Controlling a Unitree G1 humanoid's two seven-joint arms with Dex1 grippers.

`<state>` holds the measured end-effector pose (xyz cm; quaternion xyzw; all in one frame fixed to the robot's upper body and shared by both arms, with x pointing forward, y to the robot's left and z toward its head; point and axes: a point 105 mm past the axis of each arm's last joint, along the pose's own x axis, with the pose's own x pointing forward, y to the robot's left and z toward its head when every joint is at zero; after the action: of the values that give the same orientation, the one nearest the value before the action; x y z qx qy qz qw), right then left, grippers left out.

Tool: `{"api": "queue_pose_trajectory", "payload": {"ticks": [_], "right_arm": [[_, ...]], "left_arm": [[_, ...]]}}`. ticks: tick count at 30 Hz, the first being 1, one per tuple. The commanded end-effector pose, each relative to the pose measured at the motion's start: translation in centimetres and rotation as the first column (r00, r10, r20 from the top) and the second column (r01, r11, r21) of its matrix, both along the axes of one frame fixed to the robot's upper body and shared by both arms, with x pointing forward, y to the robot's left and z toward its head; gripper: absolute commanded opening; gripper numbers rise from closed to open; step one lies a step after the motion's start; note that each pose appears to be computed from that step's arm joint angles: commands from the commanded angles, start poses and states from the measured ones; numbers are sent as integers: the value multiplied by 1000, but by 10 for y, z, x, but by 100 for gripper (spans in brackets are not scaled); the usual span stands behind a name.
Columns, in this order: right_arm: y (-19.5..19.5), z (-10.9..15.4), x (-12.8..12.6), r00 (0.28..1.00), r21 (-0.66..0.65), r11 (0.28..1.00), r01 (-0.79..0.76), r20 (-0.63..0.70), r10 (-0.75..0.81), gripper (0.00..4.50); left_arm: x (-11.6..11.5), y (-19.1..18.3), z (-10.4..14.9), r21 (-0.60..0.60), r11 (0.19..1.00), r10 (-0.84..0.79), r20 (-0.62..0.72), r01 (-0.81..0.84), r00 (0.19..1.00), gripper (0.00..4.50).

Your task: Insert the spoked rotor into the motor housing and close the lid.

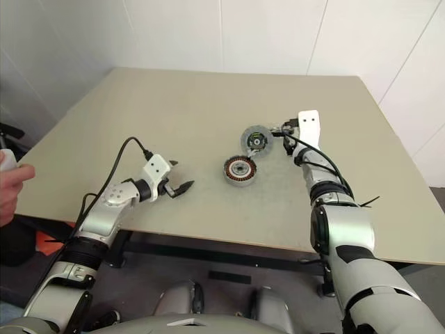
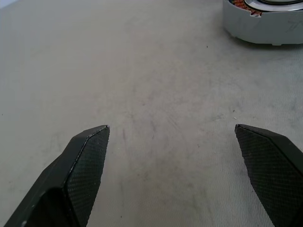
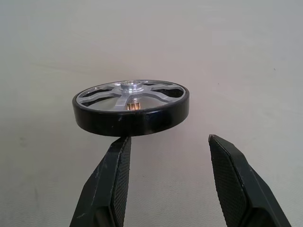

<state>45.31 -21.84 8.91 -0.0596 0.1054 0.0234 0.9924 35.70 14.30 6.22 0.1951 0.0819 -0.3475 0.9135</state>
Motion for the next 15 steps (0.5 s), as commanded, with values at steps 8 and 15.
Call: {"api": "queue_pose_trajectory", "payload": {"ticks": [8,15], "right_arm": [[7,35,9,990,-186,982,-28,133,53,293],[18,39,10,979,-307,949,-71,162,125,293]], "left_arm": [[1,1,7,11,1000,-6,44,5,999,450],[0,1,6,14,1000,-8,41,7,999,450]]}}
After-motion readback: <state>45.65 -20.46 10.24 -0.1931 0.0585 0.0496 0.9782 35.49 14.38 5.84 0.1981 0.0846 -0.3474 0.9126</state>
